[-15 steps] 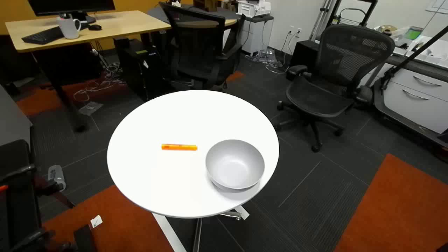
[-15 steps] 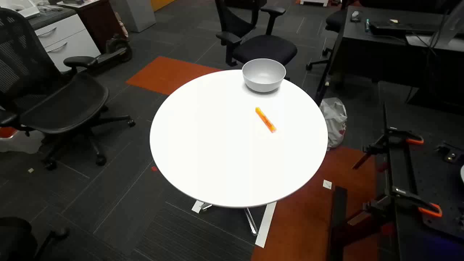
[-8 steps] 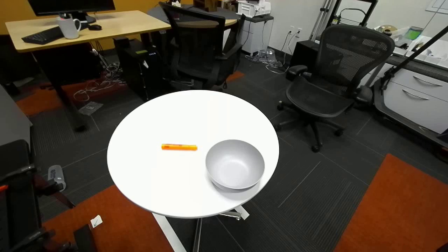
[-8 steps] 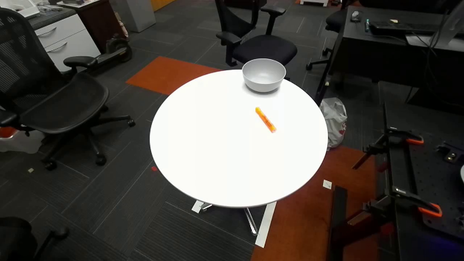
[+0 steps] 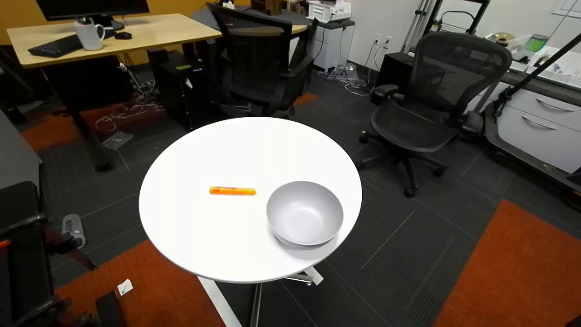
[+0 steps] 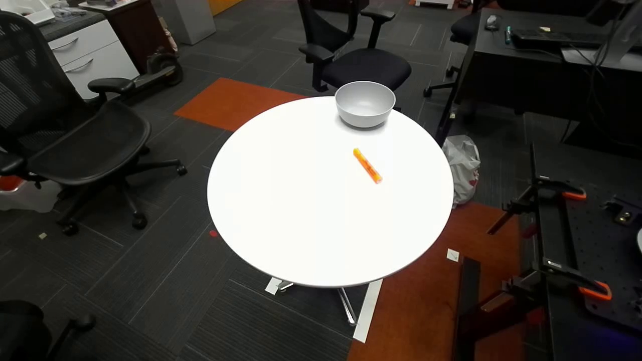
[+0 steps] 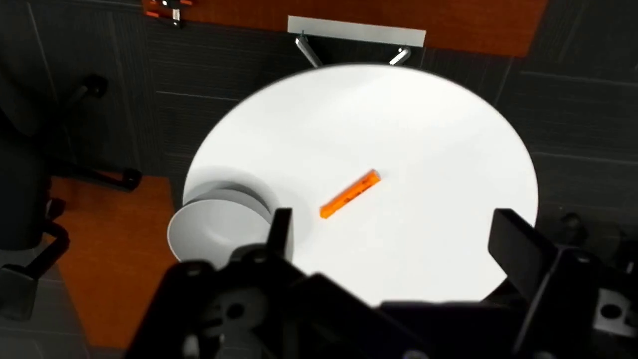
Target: Put the marker in the bowl
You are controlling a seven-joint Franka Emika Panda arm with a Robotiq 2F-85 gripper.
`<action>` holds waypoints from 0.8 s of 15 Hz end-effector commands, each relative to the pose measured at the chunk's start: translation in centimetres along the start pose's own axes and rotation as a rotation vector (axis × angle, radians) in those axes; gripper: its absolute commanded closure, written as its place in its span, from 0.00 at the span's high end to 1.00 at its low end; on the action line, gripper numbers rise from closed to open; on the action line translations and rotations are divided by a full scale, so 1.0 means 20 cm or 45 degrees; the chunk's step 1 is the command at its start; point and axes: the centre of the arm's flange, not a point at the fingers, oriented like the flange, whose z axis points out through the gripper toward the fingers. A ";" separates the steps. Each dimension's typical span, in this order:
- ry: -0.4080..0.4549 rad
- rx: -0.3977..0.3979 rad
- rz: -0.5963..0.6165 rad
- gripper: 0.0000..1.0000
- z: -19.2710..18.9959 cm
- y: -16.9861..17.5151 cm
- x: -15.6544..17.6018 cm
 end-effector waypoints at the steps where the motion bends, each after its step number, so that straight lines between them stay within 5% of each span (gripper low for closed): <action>1: 0.080 0.040 0.193 1.00 0.19 -0.11 0.22; 6: 0.109 0.024 0.483 1.00 0.47 -0.15 0.47; 12: -0.058 -0.021 0.660 1.00 0.85 -0.16 0.72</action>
